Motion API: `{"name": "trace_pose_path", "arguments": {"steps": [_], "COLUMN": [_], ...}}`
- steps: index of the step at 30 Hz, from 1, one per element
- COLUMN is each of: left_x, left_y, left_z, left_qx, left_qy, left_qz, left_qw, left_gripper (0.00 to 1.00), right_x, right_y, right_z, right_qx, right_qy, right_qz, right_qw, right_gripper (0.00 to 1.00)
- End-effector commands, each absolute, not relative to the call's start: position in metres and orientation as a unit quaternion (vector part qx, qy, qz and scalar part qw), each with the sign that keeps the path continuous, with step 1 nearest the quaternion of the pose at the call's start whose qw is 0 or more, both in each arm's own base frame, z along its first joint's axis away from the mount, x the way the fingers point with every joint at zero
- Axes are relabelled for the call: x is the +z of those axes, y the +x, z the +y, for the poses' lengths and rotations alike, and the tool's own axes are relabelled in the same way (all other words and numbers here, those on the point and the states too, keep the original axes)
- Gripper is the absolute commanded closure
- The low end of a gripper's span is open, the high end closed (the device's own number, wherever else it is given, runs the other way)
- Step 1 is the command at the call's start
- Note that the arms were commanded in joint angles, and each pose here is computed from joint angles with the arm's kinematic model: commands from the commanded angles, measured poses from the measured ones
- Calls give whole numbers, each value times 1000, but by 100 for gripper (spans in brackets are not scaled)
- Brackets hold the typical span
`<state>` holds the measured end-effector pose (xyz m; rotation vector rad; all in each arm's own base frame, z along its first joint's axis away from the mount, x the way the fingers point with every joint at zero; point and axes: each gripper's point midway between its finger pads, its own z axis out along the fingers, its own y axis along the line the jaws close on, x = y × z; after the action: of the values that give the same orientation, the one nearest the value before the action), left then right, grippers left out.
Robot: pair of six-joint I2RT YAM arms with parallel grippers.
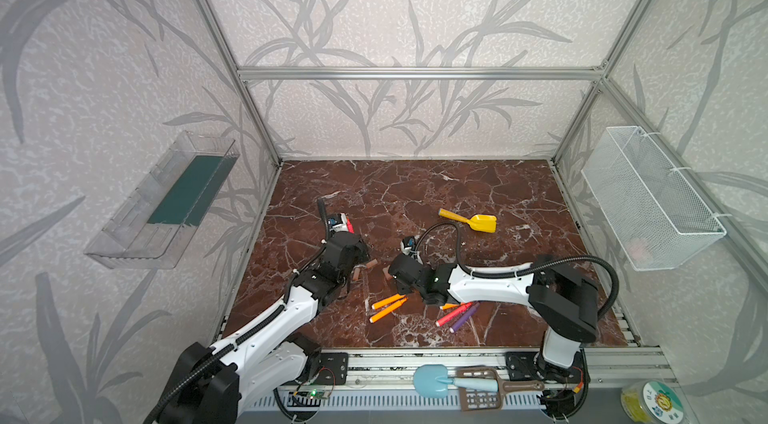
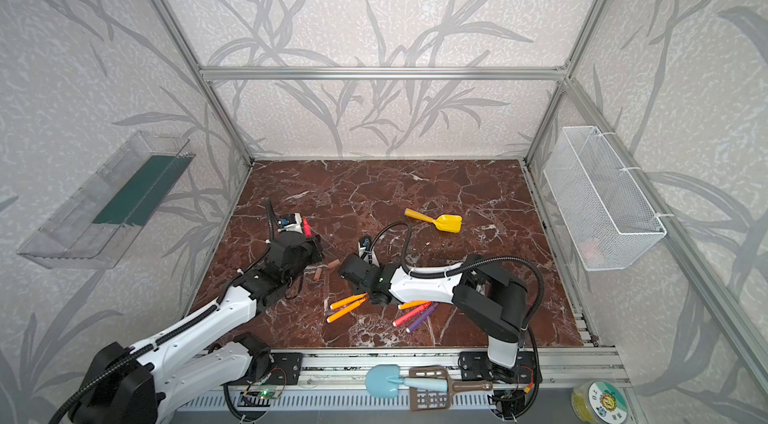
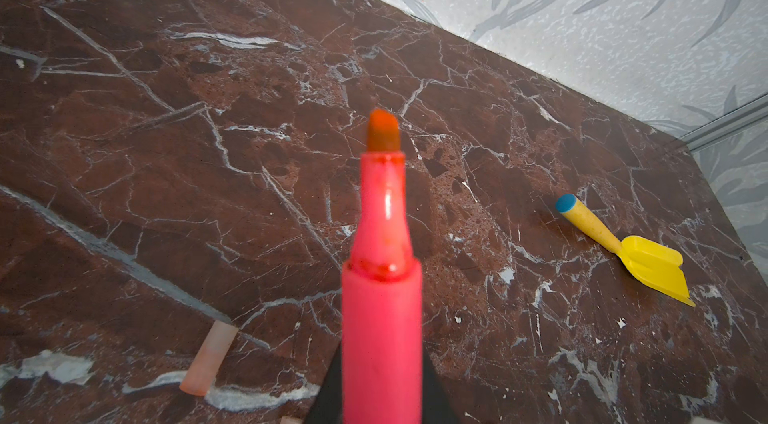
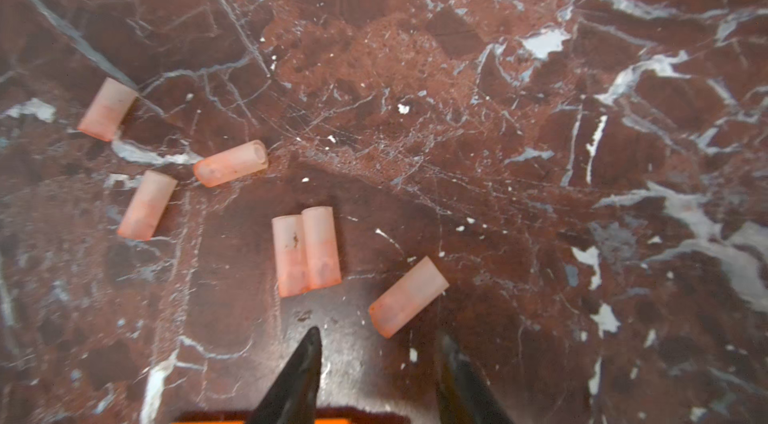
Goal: Insert the pens into the pen caps
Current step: 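Move the right gripper over the pink caps and grasp one cap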
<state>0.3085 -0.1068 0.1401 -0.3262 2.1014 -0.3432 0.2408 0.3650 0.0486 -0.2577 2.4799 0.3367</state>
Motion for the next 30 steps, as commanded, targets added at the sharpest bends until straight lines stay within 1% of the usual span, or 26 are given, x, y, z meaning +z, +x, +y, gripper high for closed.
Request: {"name": "trace_pose_path", "arguments": {"steps": [1,7,13,16,21,25,27,30], "left_x": [141,141,140,139,140,140,140,138], "left_y": [308,308,308,308,308,308,308,308], "left_z": [-104,-106,-108,-108,-108,-108,-108,-109], "left_qx": [-143,-147,-150,-150,-151,-152,-151,-152], "left_qy": [-142,-141,-139,-140,-140,-140,-140,-139], "left_qz": [857,858,859,859,859,859,859,861], "left_qw": [474,471,470,469,468,468,468,466], "left_gripper": [100,100,100,100,100,100,100,100], "right_x": [41,29,20,17,12,5,4,3], "right_y": [249,259,263,263,267,271,271,275], "right_z": [350,347,339,338,336,333,332,331], "right_qx": [62,32,30,32,37,44,44,44], "right_qy": [-103,-100,-88,-86,-80,-70,-68,-66], "right_qz": [939,942,946,946,950,953,954,954], "right_qw": [322,317,312,311,299,291,289,288], "right_gripper": [54,53,54,59,61,70,73,73]}}
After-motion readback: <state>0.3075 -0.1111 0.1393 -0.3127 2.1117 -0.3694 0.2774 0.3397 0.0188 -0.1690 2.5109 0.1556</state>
